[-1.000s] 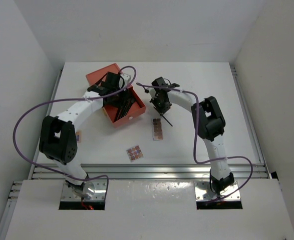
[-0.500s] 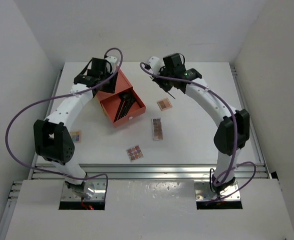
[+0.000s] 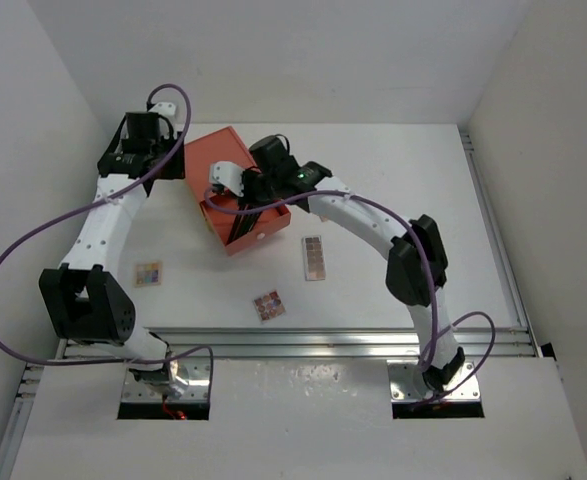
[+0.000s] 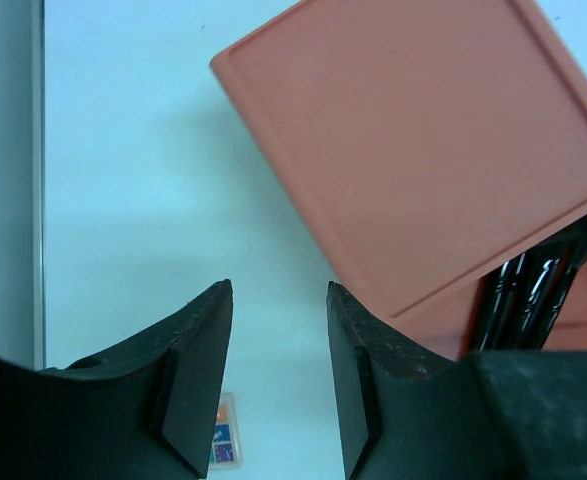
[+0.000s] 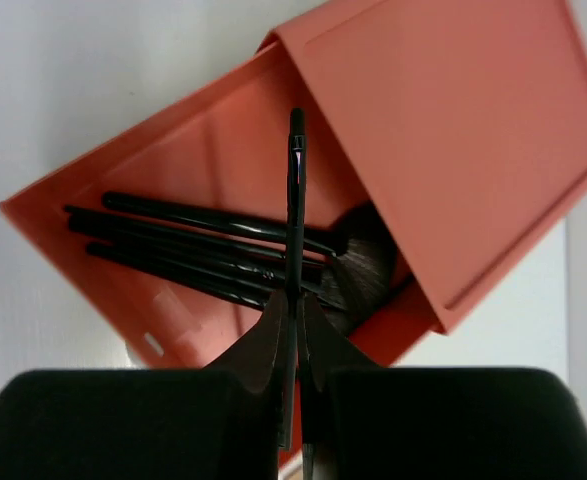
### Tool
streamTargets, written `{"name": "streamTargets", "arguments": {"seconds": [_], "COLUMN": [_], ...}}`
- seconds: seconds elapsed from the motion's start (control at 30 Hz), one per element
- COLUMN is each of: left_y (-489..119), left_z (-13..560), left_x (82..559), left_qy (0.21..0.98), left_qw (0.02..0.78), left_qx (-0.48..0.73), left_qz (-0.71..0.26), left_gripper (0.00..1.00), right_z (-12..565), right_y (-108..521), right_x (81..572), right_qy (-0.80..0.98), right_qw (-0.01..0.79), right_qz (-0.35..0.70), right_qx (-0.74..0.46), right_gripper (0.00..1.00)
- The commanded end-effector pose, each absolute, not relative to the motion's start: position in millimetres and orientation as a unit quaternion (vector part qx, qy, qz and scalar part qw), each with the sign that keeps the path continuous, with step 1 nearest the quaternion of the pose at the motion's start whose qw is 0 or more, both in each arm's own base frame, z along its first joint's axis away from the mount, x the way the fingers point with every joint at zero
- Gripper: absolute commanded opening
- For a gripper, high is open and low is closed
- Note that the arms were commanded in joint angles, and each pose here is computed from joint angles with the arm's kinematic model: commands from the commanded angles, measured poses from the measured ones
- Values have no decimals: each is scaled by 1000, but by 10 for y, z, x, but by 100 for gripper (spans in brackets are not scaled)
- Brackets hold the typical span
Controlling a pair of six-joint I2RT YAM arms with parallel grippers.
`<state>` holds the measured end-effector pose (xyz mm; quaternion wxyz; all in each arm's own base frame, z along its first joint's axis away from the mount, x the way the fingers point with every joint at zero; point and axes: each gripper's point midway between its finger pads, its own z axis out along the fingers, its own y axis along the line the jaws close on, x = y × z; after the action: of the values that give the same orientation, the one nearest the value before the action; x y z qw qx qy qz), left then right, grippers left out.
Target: Organize the makeup
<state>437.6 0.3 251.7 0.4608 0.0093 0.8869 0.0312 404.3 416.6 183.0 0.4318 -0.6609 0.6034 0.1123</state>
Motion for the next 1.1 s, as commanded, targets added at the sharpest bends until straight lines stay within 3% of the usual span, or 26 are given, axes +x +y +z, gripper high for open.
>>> {"name": "streamTargets", "arguments": {"seconds": [0.0,0.27,0.33,0.47,0.57,0.6,0.7,0.73,0.8,0.83,0.87,0.97,1.07], "left_y": [61,29,4,-28,-47,-66,-105,-105,-122,-139,-139,-140,-206], "left_z": [2598,2534,2533,2430,2471,2413,2390,2427,2390,2359,2333,2282,2202], "left_x": [4300,4296,4296,4377,4476,4518,4644,4689,4747,4790,4817,4931,5015], "left_qy": [881,883,883,886,882,885,886,883,884,885,885,884,885], "left_qw": [472,469,469,463,471,465,463,467,467,464,464,466,462], "left_qx": [-2,3,7,16,22,25,30,30,32,34,34,34,48], "left_qz": [35,19,12,6,3,-2,-12,-12,-16,-20,-20,-20,-12], "left_gripper": [48,48,48,50,50,50,50,50,50,50,50,50,50], "right_z": [1862,1505,1491,1652,1856,1926,2132,2154,2420,2225,2478,2222,1694], "right_y": [4304,4252,4240,4244,4262,4264,4217,4202,4039,3991,3873,3681,3537], "right_x": [4203,4326,4309,4283,4298,4295,4306,4306,4319,4252,4169,3876,3539], "right_qy": [580,606,609,609,609,607,630,647,679,696,722,759,806], "right_qw": [465,450,448,460,478,483,503,508,531,517,532,498,441], "right_qz": [111,82,80,83,87,89,91,99,94,103,125,156,185], "right_qx": [-660,-651,-649,-641,-627,-624,-584,-560,-499,-488,-425,-390,-350], "right_gripper": [0,0,9,43,56,65,70,69,54,44,24,0,0]}}
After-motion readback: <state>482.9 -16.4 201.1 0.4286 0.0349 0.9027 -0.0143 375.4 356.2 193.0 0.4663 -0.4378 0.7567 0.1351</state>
